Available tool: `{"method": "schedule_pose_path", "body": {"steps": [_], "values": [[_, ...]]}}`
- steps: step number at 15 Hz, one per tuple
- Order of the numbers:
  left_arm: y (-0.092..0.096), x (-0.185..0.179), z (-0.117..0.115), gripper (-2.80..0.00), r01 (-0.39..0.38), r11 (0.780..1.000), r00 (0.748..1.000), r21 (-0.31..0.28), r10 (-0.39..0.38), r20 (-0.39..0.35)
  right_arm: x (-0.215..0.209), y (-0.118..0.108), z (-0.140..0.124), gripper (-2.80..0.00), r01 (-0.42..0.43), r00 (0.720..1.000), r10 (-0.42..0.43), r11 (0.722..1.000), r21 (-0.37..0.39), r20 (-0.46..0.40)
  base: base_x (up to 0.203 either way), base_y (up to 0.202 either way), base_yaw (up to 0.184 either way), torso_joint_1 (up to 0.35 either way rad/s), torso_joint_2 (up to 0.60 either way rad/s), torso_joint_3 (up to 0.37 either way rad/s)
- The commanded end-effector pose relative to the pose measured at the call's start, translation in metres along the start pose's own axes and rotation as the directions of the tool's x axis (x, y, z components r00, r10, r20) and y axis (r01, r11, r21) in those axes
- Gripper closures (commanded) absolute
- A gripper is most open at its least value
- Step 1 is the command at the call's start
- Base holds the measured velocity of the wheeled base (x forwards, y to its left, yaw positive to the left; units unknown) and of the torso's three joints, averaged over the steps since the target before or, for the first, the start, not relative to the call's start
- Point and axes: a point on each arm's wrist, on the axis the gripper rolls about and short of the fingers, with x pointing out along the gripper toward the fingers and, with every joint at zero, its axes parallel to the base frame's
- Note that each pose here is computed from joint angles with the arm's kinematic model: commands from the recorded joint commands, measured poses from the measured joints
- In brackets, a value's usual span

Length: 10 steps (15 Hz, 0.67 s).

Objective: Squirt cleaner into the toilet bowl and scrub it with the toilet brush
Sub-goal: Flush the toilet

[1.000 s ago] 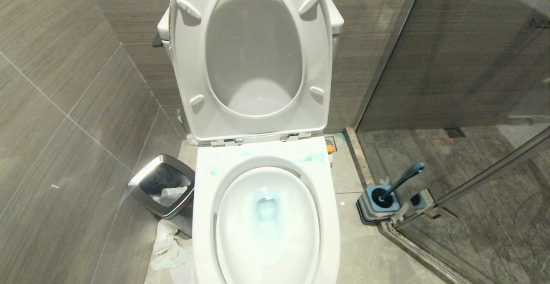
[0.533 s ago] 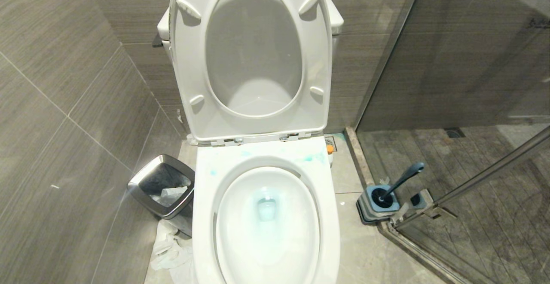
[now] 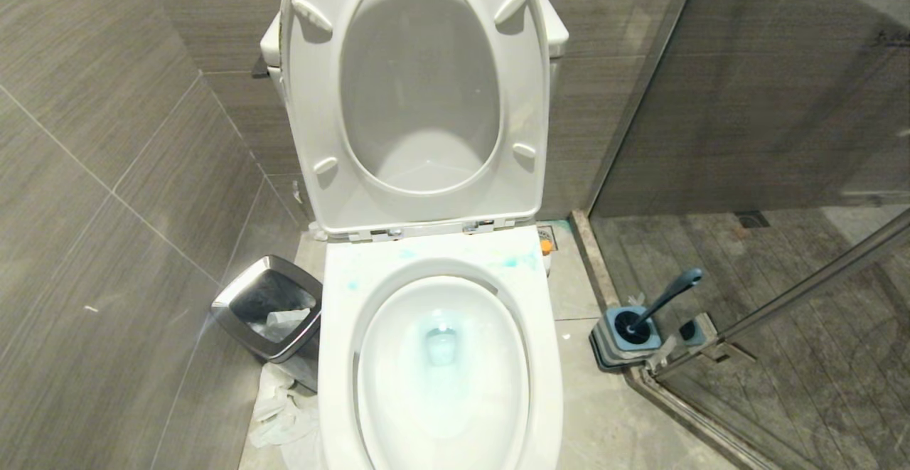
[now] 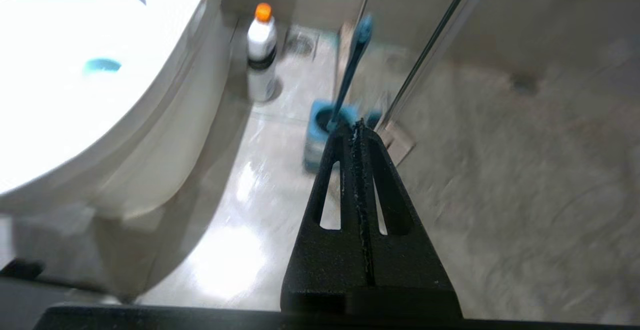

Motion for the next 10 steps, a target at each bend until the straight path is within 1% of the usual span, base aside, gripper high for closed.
{"method": "schedule_pose_path", "body": {"steps": [1, 5, 8, 9, 10], "values": [[0.0000, 0.0000, 0.0000, 0.00, 0.000, 1.000, 1.000, 0.000, 0.000, 0.000, 0.0001, 0.0000, -0.0009, 0.00, 0.002, 1.000, -0.001, 0.998, 0.062, -0.014, 0.000, 0.000, 0.000, 0.000, 0.00, 0.000], [0.0000, 0.0000, 0.0000, 0.00, 0.000, 1.000, 1.000, 0.000, 0.000, 0.000, 0.0003, 0.0000, -0.0010, 0.00, 0.007, 1.000, -0.006, 0.997, 0.079, -0.011, 0.000, 0.000, 0.000, 0.000, 0.00, 0.000], [0.0000, -0.0001, -0.0001, 0.00, 0.001, 1.000, 1.000, 0.010, -0.001, -0.004, 0.0003, 0.0000, -0.0010, 0.00, 0.007, 1.000, -0.006, 0.997, 0.081, -0.011, 0.000, 0.000, 0.000, 0.000, 0.00, 0.000], [0.0000, -0.0001, 0.0005, 0.00, 0.001, 1.000, 1.000, 0.017, -0.001, 0.003, 0.0003, 0.0000, -0.0010, 0.00, 0.007, 1.000, -0.006, 0.997, 0.081, -0.011, 0.000, 0.000, 0.000, 0.000, 0.00, 0.000], [-0.0001, -0.0017, 0.0062, 0.00, 0.005, 1.000, 1.000, 0.031, -0.005, 0.022, 0.0003, -0.0001, -0.0009, 0.00, 0.007, 1.000, -0.006, 0.997, 0.081, -0.010, 0.000, 0.000, 0.000, 0.000, 0.00, 0.000]]}}
